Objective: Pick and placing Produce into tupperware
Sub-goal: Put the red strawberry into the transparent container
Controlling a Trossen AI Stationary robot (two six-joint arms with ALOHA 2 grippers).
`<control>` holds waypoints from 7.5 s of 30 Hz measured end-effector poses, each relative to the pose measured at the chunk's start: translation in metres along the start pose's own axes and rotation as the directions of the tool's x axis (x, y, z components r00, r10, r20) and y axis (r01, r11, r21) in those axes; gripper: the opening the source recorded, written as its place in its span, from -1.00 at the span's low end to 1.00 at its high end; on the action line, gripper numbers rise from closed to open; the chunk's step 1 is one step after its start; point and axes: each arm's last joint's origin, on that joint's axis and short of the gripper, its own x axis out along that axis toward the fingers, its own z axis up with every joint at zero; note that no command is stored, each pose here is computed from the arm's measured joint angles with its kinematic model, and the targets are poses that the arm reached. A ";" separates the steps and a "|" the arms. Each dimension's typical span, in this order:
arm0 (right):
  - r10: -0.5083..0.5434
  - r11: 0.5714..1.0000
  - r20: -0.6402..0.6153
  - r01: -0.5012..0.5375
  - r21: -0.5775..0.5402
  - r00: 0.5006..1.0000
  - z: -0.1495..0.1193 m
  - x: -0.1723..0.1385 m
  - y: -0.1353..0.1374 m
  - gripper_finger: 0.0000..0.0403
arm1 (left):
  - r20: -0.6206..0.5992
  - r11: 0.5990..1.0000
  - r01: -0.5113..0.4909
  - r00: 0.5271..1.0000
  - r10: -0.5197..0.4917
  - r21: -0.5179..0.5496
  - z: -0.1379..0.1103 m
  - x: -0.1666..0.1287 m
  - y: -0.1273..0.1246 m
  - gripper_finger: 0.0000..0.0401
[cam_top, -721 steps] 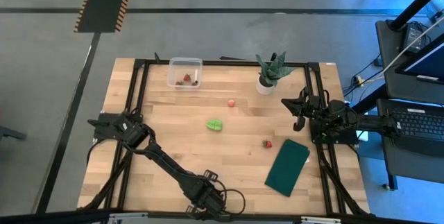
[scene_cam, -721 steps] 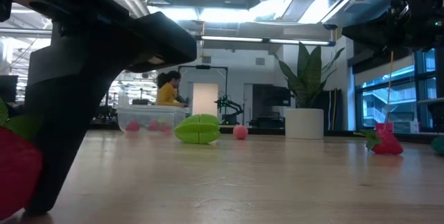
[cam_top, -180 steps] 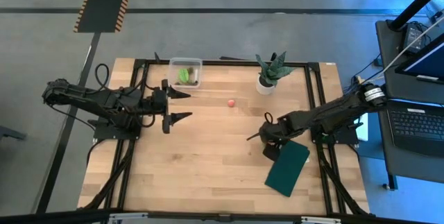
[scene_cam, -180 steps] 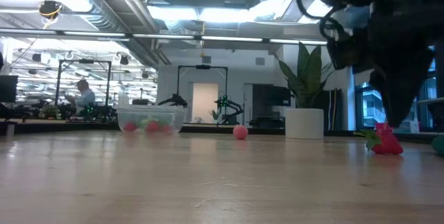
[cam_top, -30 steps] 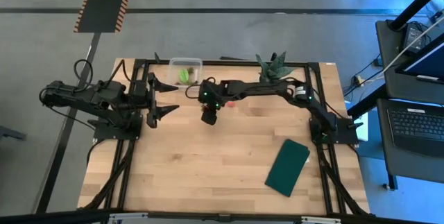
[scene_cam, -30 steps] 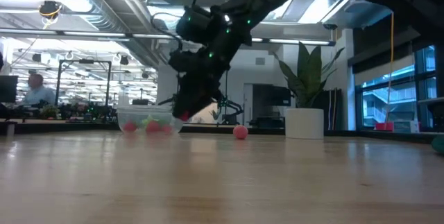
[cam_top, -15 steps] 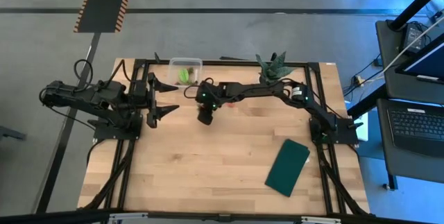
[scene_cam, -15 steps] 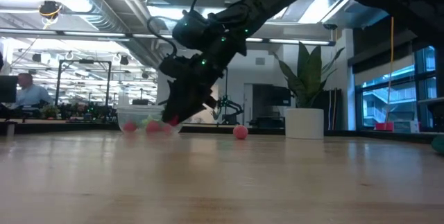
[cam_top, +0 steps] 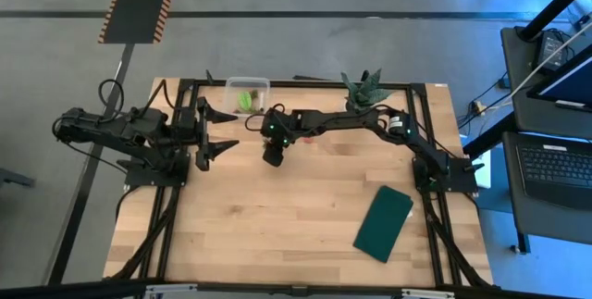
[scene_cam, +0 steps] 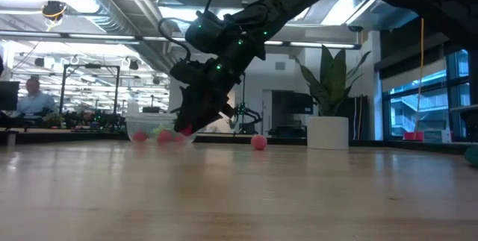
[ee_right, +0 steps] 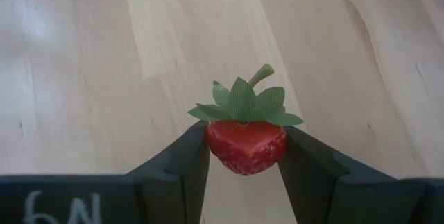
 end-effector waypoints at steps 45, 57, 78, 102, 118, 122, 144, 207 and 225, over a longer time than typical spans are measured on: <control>0.095 0.986 0.266 -0.053 -0.160 0.959 0.047 -0.172 0.033 0.01 | -0.001 1.000 0.000 1.000 0.000 -0.009 0.000 0.000 0.000 0.54; -0.027 0.983 0.415 0.098 -0.152 0.910 -0.001 -0.304 0.047 0.01 | -0.001 1.000 0.005 1.000 -0.005 -0.030 0.000 0.000 0.000 0.54; -0.015 0.988 0.714 -0.099 0.117 0.700 -0.207 -0.333 0.009 0.02 | -0.255 0.976 -0.110 0.954 0.156 0.186 -0.032 0.046 -0.006 0.54; 0.024 0.967 0.807 -0.219 0.131 0.590 -0.238 -0.306 -0.002 0.01 | -0.904 0.976 0.038 0.386 0.183 0.213 -0.091 0.140 0.029 0.50; 0.044 0.973 0.800 -0.206 0.100 0.598 -0.238 -0.305 -0.001 0.01 | -0.961 0.977 0.012 0.184 0.208 0.213 -0.168 0.178 0.032 0.45; 0.043 0.974 0.795 -0.203 0.102 0.606 -0.238 -0.305 -0.001 0.01 | -0.962 0.977 0.000 0.176 0.211 0.214 -0.176 0.183 0.036 0.41; 0.098 0.970 0.782 -0.234 0.062 0.615 -0.239 -0.304 0.000 0.01 | -0.986 0.990 -0.027 0.095 0.139 0.137 -0.205 0.190 0.052 0.38; 0.101 0.969 0.782 -0.239 0.063 0.616 -0.239 -0.305 0.000 0.01 | -0.985 0.989 -0.036 0.090 0.149 0.147 -0.211 0.192 0.053 -0.30; 0.100 0.969 0.782 -0.239 0.064 0.616 -0.239 -0.305 0.000 0.01 | -0.980 0.986 -0.039 0.103 0.168 0.165 -0.175 0.176 0.051 -0.27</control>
